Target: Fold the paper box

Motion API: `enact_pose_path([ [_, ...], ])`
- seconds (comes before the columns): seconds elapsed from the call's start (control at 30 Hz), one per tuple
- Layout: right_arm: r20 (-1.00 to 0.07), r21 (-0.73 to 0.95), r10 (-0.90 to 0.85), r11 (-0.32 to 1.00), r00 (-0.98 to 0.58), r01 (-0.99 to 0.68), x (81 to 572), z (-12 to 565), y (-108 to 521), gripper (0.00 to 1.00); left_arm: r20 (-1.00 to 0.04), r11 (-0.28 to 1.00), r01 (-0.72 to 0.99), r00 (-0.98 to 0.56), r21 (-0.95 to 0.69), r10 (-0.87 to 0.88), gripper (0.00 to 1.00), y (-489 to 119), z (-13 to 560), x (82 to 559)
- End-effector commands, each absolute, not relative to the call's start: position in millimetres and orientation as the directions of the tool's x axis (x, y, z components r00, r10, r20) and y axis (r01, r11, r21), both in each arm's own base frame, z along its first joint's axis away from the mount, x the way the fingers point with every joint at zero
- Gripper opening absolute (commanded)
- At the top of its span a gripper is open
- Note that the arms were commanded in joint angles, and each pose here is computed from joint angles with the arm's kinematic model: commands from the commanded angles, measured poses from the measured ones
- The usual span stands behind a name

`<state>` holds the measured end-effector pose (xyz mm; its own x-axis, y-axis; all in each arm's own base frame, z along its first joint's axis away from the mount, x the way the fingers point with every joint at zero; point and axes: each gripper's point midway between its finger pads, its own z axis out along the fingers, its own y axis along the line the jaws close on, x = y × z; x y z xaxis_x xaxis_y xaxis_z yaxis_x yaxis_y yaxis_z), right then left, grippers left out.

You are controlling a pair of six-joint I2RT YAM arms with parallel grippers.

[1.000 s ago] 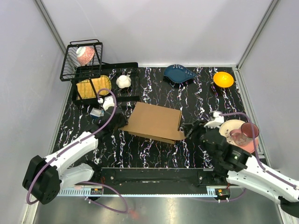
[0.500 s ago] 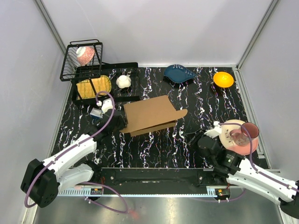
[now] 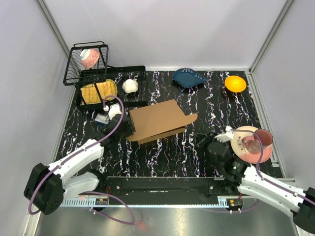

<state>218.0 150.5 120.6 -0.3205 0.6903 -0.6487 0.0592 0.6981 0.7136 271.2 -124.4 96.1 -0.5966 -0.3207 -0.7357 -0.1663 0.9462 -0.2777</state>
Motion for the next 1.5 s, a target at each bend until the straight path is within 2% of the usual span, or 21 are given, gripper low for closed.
enact_pose_path([
  [0.0,-0.714,0.670,0.638,0.742,-0.290,-0.016,246.7,171.8,162.6,0.34,-0.766,0.952,-0.158,-0.565,-0.262,-0.304,0.46,-125.7,116.1,286.1],
  [0.07,-0.752,0.614,0.611,0.786,-0.249,0.075,249.7,172.5,142.1,0.39,-0.770,0.952,-0.155,-0.561,-0.262,-0.304,0.46,-126.0,120.3,288.6],
  [0.1,-0.769,0.603,0.604,0.794,-0.212,0.077,252.0,190.6,136.0,0.41,-0.769,0.953,-0.159,-0.563,-0.259,-0.303,0.46,-124.6,119.7,288.7],
  [0.17,-0.801,0.572,0.583,0.812,-0.134,0.111,252.2,211.0,115.7,0.53,-0.773,0.954,-0.156,-0.558,-0.258,-0.300,0.46,-124.2,122.6,290.2],
  [0.23,-0.836,0.539,0.546,0.837,-0.063,0.100,253.5,243.1,103.8,0.67,-0.773,0.953,-0.155,-0.559,-0.260,-0.301,0.46,-124.3,122.5,290.7],
  [0.3,-0.886,0.461,0.463,0.886,-0.025,0.052,258.4,271.0,102.4,0.76,-0.772,0.954,-0.151,-0.562,-0.259,-0.298,0.47,-125.1,120.8,292.2],
  [0.33,-0.891,0.453,0.453,0.891,-0.024,-0.010,262.1,283.2,113.2,0.85,-0.771,0.953,-0.152,-0.562,-0.261,-0.301,0.47,-125.1,120.1,292.5],
  [0.37,-0.904,0.427,0.426,0.903,-0.031,-0.036,271.2,286.9,123.6,0.88,-0.769,0.952,-0.152,-0.563,-0.265,-0.304,0.47,-125.3,119.6,293.6],
  [0.43,-0.921,0.389,0.385,0.913,-0.054,-0.119,287.2,304.4,139.9,0.92,-0.762,0.953,-0.151,-0.573,-0.262,-0.301,0.47,-127.2,115.1,293.6],
  [0.53,-0.927,0.362,0.336,0.916,-0.167,-0.171,325.6,288.0,161.3,0.96,-0.755,0.953,-0.153,-0.583,-0.263,-0.302,0.47,-127.5,111.3,294.1],
  [0.57,-0.921,0.354,0.314,0.921,-0.229,-0.163,340.7,265.8,167.3,0.96,-0.753,0.952,-0.155,-0.583,-0.265,-0.304,0.47,-126.9,111.1,294.4],
  [0.63,-0.898,0.409,0.350,0.889,-0.268,-0.207,357.4,263.4,172.8,0.96,-0.752,0.951,-0.155,-0.583,-0.267,-0.307,0.47,-126.1,111.1,294.0],
  [0.77,-0.877,0.402,0.308,0.891,-0.369,-0.211,380.9,221.9,184.5,0.96,-0.754,0.949,-0.157,-0.577,-0.274,-0.313,0.47,-124.7,113.2,294.9],
  [0.93,-0.848,0.416,0.274,0.875,-0.453,-0.249,383.2,187.5,200.2,0.93,-0.744,0.948,-0.158,-0.588,-0.278,-0.316,0.47,-126.1,108.9,297.3],
  [1.0,-0.826,0.458,0.283,0.840,-0.487,-0.289,374.8,177.5,210.9,0.89,-0.739,0.948,-0.154,-0.595,-0.279,-0.314,0.47,-127.8,105.4,298.6],
  [1.1,-0.794,0.491,0.281,0.819,-0.539,-0.298,366.3,159.5,217.2,0.79,-0.729,0.948,-0.156,-0.609,-0.279,-0.314,0.47,-129.3,100.9,300.4],
  [1.13,-0.787,0.498,0.279,0.813,-0.550,-0.301,363.4,155.3,218.4,0.72,-0.727,0.948,-0.156,-0.611,-0.279,-0.314,0.47,-129.8,100.1,301.2],
  [1.27,-0.746,0.539,0.285,0.789,-0.601,-0.295,344.1,133.5,219.4,0.59,-0.721,0.947,-0.159,-0.616,-0.280,-0.317,0.47,-129.7,97.3,302.8],
  [1.37,-0.716,0.566,0.282,0.770,-0.639,-0.294,331.1,119.4,221.5,0.52,-0.717,0.945,-0.160,-0.619,-0.286,-0.321,0.47,-131.0,95.6,303.8],
  [1.47,-0.685,0.598,0.290,0.747,-0.668,-0.290,318.5,108.2,223.5,0.50,-0.711,0.945,-0.159,-0.625,-0.287,-0.322,0.47,-132.9,93.2,304.7],
])
